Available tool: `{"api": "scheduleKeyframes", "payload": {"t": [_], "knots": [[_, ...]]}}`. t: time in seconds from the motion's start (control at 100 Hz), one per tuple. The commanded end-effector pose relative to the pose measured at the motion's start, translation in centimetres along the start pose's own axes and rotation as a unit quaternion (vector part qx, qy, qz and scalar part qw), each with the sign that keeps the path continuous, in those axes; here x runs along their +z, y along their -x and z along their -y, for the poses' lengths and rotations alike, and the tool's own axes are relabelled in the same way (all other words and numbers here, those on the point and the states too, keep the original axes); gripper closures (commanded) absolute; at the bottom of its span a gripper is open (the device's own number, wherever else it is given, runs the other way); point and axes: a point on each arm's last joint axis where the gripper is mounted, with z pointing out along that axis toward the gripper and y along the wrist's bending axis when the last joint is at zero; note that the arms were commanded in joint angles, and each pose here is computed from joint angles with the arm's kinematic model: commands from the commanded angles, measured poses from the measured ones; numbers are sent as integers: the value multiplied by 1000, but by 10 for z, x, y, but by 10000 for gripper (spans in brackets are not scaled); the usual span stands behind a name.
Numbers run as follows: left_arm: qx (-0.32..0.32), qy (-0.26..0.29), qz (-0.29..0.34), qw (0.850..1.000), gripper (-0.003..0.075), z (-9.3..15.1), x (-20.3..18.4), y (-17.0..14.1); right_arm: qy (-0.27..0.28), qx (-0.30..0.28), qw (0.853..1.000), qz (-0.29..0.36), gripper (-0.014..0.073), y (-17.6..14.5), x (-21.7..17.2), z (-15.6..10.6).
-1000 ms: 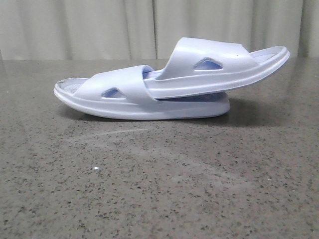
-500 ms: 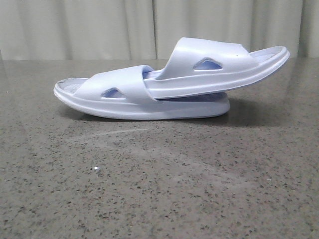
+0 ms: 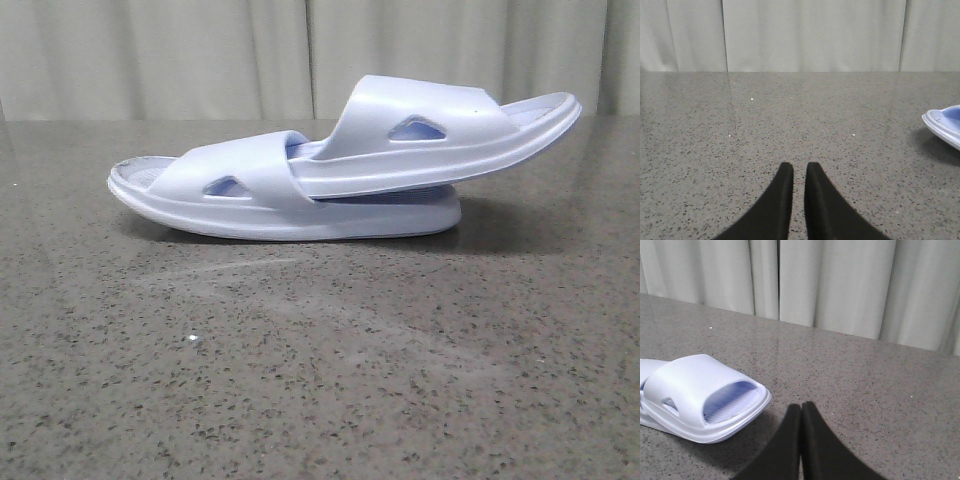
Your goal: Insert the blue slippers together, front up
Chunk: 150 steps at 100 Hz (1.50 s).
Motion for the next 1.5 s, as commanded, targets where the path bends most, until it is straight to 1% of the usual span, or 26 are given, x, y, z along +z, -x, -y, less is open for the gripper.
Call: {"api": "scheduleKeyframes", "payload": {"t": [0.0, 0.11, 0.22, 0.31, 0.4, 0.53, 0.63, 0.7, 0.78, 1.03, 1.26, 1.49], "knots": [[-7, 2, 49, 999, 704, 0, -2, 5, 5, -16, 999, 29, 702, 11, -2, 0], [-7, 2, 49, 999, 704, 0, -2, 5, 10, -11, 1000, 23, 702, 10, -2, -1], [-7, 2, 49, 999, 704, 0, -2, 5, 32, -32, 999, 15, 702, 8, -2, -5], [-7, 2, 49, 999, 704, 0, -2, 5, 38, -35, 998, 22, 702, 10, -2, -6], [-7, 2, 49, 999, 704, 0, -2, 5, 22, -9, 999, 26, 702, 11, -2, -3], [-7, 2, 49, 999, 704, 0, -2, 5, -23, 23, 999, 31, 702, 11, -2, 6], [-7, 2, 49, 999, 704, 0, -2, 5, -48, 25, 998, 32, 702, 11, -4, 11], [-7, 2, 49, 999, 704, 0, -2, 5, -62, 7, 997, 42, 702, 10, -8, 13], [-7, 2, 49, 999, 704, 0, -2, 5, -73, 2, 996, 59, 702, 6, -12, 14], [-7, 2, 49, 999, 704, 0, -2, 5, -79, 5, 994, 79, 702, -24, -29, 8], [-7, 2, 49, 999, 704, 0, -2, 5, -110, 42, 991, 68, 702, -62, -33, 7], [-7, 2, 49, 999, 704, 0, -2, 5, -115, 49, 989, 73, 702, -82, -36, 4]]}}
